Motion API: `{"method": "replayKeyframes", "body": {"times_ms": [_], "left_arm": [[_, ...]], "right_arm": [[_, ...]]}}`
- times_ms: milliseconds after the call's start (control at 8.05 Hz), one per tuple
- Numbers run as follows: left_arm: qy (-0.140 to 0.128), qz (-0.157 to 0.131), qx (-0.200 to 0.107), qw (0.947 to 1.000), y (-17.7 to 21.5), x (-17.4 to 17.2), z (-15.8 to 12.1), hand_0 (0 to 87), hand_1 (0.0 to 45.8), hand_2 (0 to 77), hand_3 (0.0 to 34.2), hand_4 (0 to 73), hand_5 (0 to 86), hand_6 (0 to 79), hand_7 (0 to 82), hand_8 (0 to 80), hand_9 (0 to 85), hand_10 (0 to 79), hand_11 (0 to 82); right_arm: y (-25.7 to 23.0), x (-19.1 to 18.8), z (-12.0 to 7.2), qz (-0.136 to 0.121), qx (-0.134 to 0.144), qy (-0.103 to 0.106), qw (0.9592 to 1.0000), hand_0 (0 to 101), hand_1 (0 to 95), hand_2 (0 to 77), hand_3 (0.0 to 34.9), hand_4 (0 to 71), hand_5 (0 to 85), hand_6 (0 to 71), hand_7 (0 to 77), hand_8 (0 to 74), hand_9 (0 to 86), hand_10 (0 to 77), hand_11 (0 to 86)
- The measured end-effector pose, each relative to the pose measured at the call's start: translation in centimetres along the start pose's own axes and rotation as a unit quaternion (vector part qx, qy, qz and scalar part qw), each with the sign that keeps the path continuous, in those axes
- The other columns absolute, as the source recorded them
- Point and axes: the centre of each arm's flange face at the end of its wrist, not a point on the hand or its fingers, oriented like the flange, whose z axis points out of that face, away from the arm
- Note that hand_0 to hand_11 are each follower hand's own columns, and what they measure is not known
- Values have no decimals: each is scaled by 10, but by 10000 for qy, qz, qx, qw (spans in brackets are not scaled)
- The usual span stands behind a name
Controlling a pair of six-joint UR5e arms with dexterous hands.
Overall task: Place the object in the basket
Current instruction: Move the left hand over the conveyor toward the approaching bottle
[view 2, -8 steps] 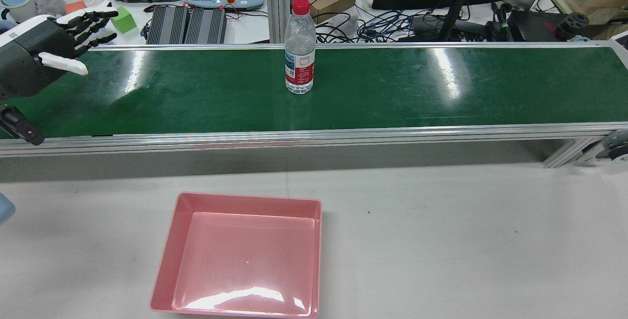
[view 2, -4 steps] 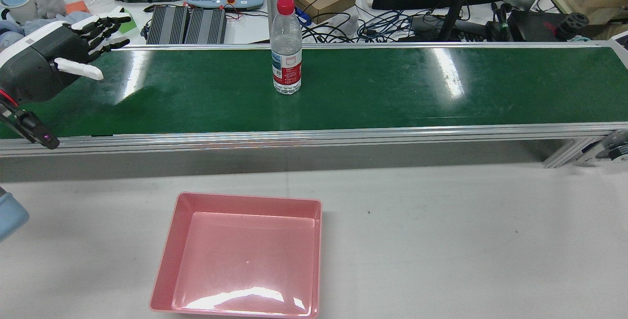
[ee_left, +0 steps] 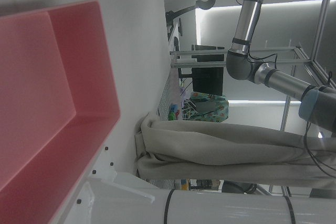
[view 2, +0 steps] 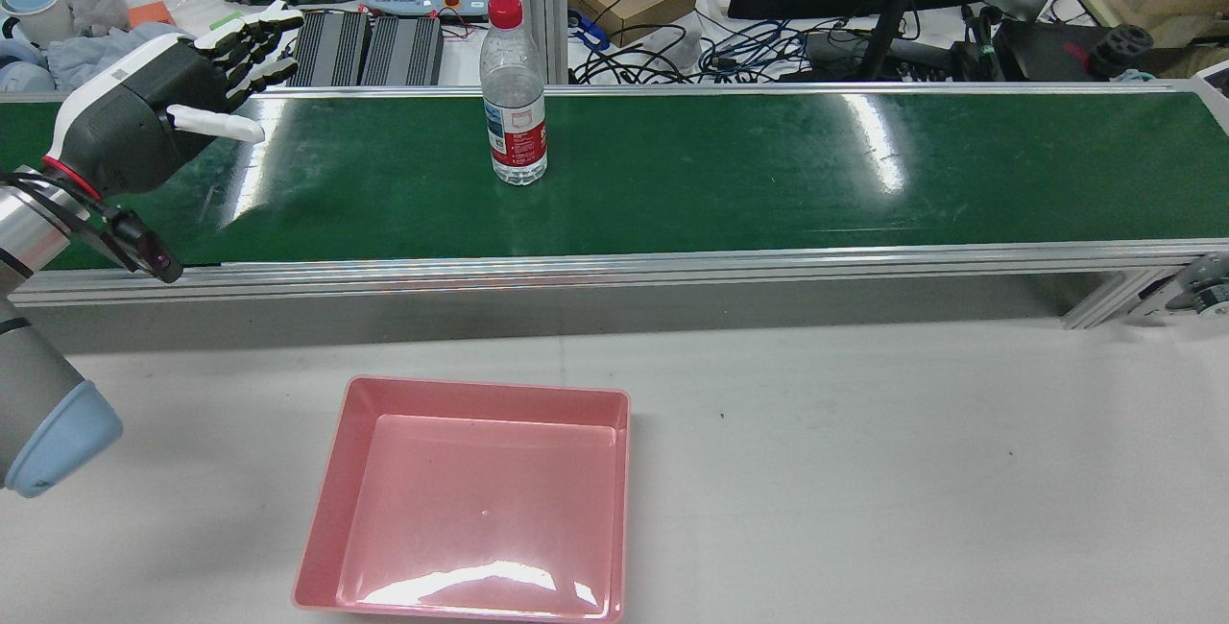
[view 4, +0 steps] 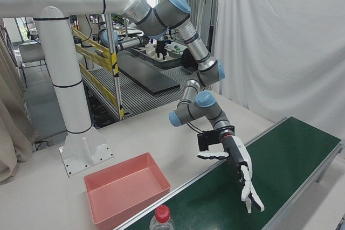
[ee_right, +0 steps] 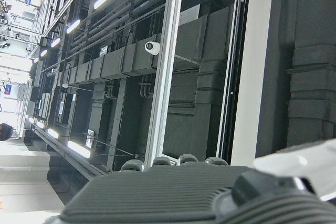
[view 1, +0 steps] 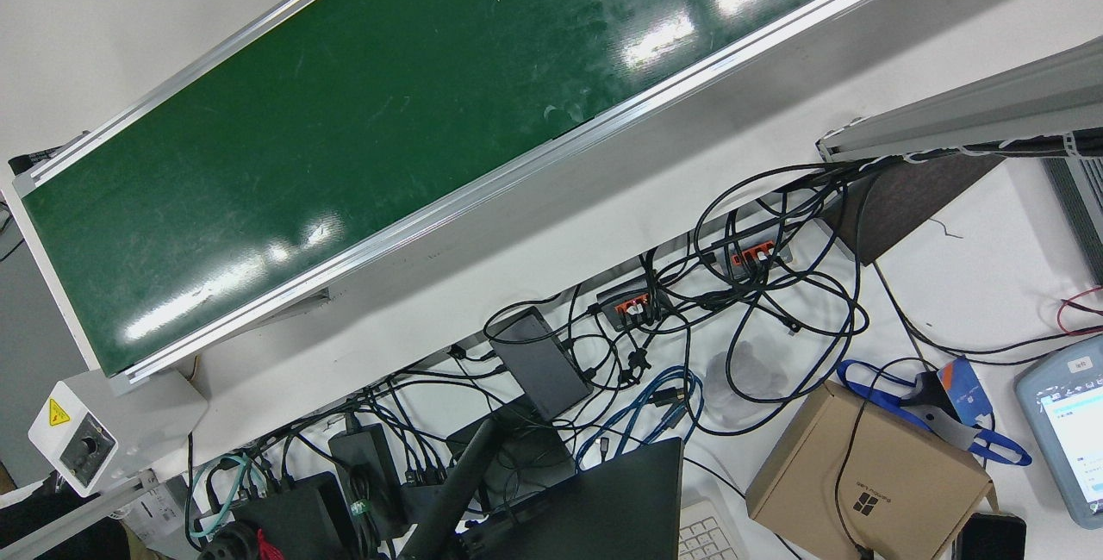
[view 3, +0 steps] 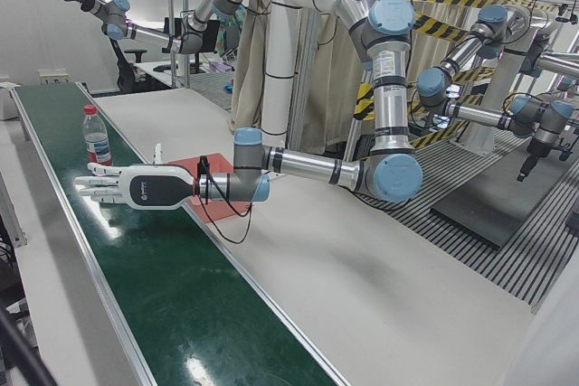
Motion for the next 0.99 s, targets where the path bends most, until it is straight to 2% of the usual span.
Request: {"method": "replayKeyframes", "body": {"times_ms": [248,621,869,993], "left_arm": [[-11,76,66,9999,9,2,9,521,131,5,1,114,185,27,11,5,5,65,109],[21,347,26,9994,17,5,17,536,125,5,1,120,185,27,11,5,5,65,109],[69,399,-57,9992,26,7,25,563,164,5,0,120,202,38,11,16,5,71,120],[99,380,-100,9992,28,7,28,550,147,5,0,120,202,38,11,16,5,71,120]], "right_arm": [[0,0,0,0,0,0,10000,3,0,11,1,5,0,0,5,0,0,5,0],[0,0,0,0,0,4,10000,3,0,11,2,5,0,0,5,0,0,5,0],[0,0,0,0,0,5,10000,0,0,11,1,5,0,0,5,0,0,5,0],[0,0,0,0,0,2,10000,2,0,11,1,5,0,0,5,0,0,0,0]]}}
